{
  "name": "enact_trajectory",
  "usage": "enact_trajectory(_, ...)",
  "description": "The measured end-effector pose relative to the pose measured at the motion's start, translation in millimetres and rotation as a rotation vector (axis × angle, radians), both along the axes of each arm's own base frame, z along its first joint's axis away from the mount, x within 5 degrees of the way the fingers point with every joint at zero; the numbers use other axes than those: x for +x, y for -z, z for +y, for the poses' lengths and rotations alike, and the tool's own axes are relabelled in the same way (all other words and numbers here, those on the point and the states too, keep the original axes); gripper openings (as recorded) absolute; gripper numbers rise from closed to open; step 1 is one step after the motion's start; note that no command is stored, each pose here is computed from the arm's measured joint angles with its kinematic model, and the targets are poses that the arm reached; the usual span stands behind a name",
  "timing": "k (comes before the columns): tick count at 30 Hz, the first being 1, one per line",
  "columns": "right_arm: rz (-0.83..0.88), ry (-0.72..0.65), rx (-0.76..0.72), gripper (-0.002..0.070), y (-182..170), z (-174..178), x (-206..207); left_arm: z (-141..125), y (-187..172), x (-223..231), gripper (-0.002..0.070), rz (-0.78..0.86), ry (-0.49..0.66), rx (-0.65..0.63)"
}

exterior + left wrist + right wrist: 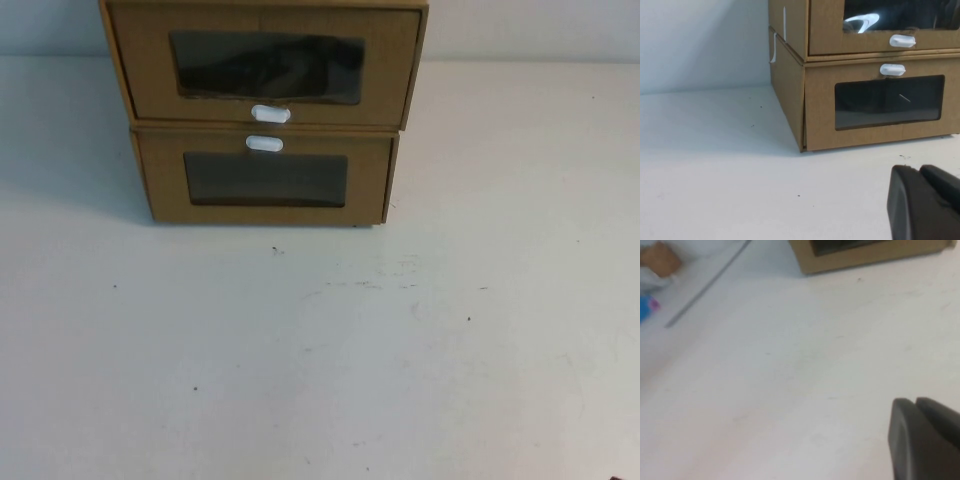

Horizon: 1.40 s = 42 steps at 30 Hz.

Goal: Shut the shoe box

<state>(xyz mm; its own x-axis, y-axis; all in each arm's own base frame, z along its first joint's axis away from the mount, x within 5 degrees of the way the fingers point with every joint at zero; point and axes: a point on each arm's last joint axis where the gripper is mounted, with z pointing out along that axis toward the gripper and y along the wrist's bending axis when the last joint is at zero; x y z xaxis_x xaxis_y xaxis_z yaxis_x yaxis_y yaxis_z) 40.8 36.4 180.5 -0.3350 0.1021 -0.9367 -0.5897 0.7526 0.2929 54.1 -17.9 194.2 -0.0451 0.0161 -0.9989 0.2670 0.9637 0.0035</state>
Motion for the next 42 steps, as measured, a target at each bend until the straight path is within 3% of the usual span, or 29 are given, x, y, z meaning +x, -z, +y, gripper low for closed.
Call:
enact_trajectory(5, -0.131, 0.206, -0.182, -0.0011, 0, -13, 9, 0, 0, 0, -0.0002, 0.0, 0.0, 0.0)
enact_trajectory(10, -0.125, 0.496, -0.22, -0.0011, -1, -29, 14, 0, 0, 0, -0.0002, 0.001, 0.001, 0.0)
enact_trajectory(14, -0.117, 0.623, -0.231, -0.0011, -2, -36, 14, 0, 0, 0, -0.0002, 0.001, 0.001, 0.0)
enact_trajectory(23, -0.167, 0.633, -0.189, -0.0011, -7, -35, 15, 0, 0, 0, -0.0002, 0.001, 0.001, 0.0)
enact_trajectory(30, -0.081, 0.493, -0.324, -0.0011, 6, -26, 12, 0, 0, 0, -0.0002, 0.001, 0.001, 0.0)
enact_trajectory(42, -0.079, 0.469, -0.336, -0.0011, 7, -24, 11, 0, 0, 0, -0.0002, 0.001, 0.001, 0.0)
